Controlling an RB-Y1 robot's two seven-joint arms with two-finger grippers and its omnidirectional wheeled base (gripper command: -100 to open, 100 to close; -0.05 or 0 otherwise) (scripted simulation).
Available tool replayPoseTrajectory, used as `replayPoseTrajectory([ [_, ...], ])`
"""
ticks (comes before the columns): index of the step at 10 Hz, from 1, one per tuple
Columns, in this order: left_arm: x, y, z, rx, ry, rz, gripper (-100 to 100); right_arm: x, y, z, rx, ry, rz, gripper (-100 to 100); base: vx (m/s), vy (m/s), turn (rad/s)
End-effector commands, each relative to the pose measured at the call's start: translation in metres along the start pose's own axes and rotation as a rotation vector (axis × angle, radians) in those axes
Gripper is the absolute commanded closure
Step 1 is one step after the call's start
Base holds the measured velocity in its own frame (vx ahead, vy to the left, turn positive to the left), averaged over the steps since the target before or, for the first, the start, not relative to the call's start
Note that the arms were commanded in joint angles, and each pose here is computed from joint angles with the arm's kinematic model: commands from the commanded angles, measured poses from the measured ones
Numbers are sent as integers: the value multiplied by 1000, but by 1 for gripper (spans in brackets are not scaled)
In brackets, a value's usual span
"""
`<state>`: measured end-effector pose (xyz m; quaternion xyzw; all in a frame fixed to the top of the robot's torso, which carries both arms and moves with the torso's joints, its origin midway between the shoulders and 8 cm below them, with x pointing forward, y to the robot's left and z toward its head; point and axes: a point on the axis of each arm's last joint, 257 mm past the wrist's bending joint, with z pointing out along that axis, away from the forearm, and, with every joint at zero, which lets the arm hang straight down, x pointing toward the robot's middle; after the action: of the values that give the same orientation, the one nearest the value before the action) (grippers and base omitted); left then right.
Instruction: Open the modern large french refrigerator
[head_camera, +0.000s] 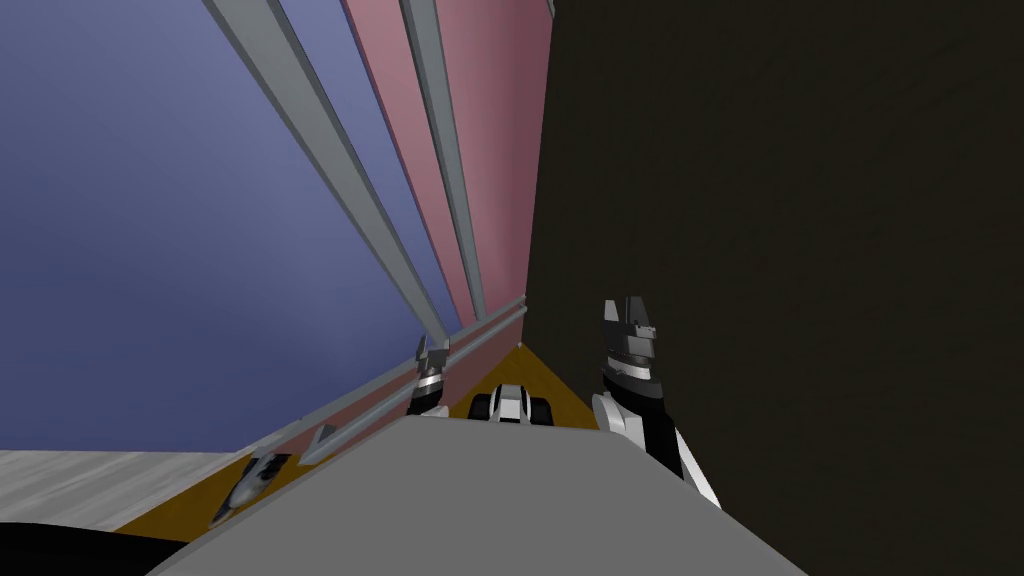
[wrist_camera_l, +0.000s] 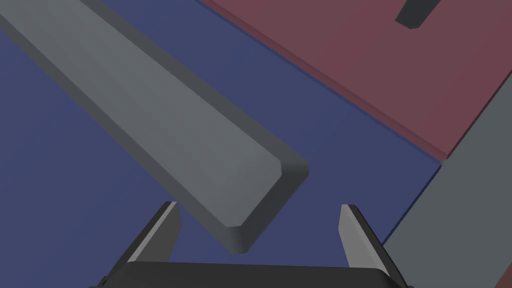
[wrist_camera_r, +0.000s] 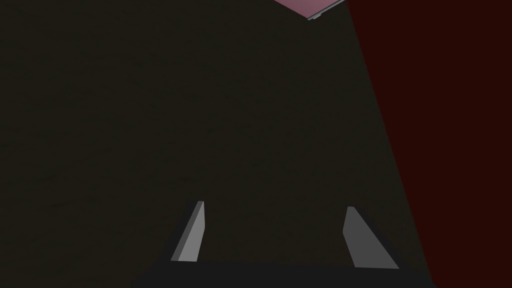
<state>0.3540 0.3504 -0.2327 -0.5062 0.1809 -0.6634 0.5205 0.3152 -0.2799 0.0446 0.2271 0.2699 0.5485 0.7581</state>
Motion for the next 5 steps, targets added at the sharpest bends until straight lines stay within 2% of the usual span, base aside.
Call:
replayPoseTrajectory([
  [1, 3, -4, 12, -3, 2, 0, -100, 0, 0, 0, 0, 0, 0, 0, 17, 1, 12],
  [2, 4, -6, 17, -4, 3, 0, -100, 0, 0, 0, 0, 0, 0, 0, 13, 1, 13],
  [3, 4, -4, 12, -4, 3, 0, -100, 0, 0, 0, 0, 0, 0, 0, 0, 0, 0],
  [4, 1, -2, 5, -3, 0, 0, 100, 0, 0, 0, 0, 0, 0, 0, -13, 7, -14],
  [5, 0, -1, 0, -2, -2, 0, 100, 0, 0, 0, 0, 0, 0, 0, -24, 17, -19],
])
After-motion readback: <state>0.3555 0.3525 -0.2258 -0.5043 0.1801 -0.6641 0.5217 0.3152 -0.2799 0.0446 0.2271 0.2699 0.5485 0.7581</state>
